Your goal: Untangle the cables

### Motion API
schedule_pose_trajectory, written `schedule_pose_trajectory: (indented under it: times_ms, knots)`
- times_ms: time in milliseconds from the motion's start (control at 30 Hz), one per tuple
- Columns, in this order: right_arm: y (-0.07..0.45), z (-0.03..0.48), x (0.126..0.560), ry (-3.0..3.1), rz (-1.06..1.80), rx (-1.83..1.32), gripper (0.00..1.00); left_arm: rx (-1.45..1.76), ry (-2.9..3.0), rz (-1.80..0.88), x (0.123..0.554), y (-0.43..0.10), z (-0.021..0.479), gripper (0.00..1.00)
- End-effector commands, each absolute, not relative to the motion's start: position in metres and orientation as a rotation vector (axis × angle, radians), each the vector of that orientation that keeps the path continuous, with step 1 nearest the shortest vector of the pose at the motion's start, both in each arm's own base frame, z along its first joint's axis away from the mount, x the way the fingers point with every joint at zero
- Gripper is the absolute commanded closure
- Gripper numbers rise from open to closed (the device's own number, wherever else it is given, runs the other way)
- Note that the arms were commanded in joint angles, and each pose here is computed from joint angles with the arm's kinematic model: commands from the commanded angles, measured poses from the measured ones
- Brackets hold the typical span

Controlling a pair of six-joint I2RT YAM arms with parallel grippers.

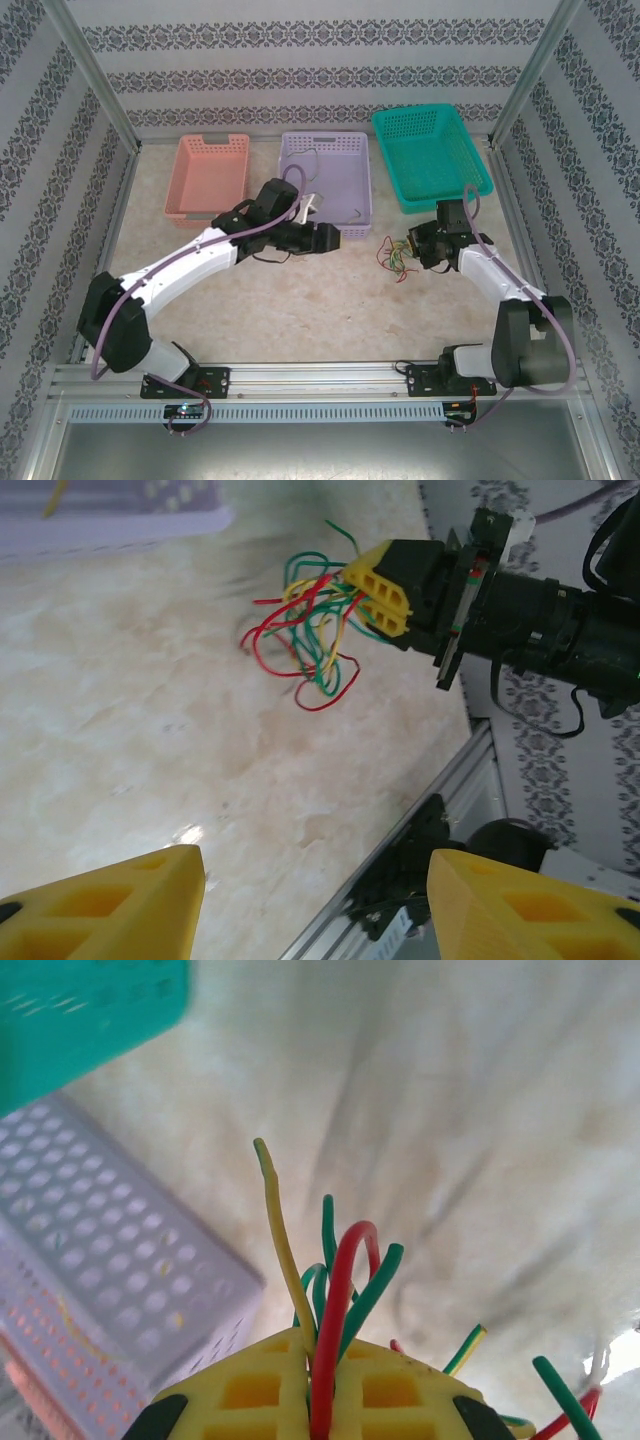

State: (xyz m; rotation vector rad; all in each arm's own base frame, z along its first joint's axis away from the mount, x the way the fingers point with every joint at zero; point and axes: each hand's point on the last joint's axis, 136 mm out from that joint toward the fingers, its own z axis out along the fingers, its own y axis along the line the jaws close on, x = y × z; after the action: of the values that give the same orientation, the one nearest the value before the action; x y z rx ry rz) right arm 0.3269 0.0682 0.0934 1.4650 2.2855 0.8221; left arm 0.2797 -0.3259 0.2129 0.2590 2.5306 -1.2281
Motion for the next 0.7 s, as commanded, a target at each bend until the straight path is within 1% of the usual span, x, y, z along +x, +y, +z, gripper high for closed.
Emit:
schedule_pose_trajectory:
  times_ms: [0, 167, 333, 533, 600, 667]
  knots:
    - [0.081, 0.117, 0.325, 2.417, 0.779, 1.135, 1.0, 0.442, 2.469, -1.318, 0.282, -0.357, 0.226, 0.37]
    - [0.098, 0.135, 0.318, 2.488, 0.8, 1.004, 1.0, 0.578, 2.48, -1.366, 0.289, -0.388, 0.211, 0.36]
    - [0.109, 0.138, 0.318, 2.545, 0.863, 1.001, 1.0, 0.767, 2.522, -1.253, 0.28, -0.404, 0.191, 0.37]
    - [0.125, 0.132, 0.307, 2.627, 0.958, 1.038, 1.0, 0.821, 2.536, -1.112, 0.291, -0.404, 0.167, 0.37]
    - [0.126, 0.133, 0.305, 2.628, 0.969, 1.047, 1.0, 0.834, 2.537, -1.093, 0.295, -0.406, 0.16, 0.39]
    - [0.127, 0.134, 0.303, 2.63, 0.982, 1.056, 1.0, 0.844, 2.54, -1.088, 0.298, -0.409, 0.155, 0.45]
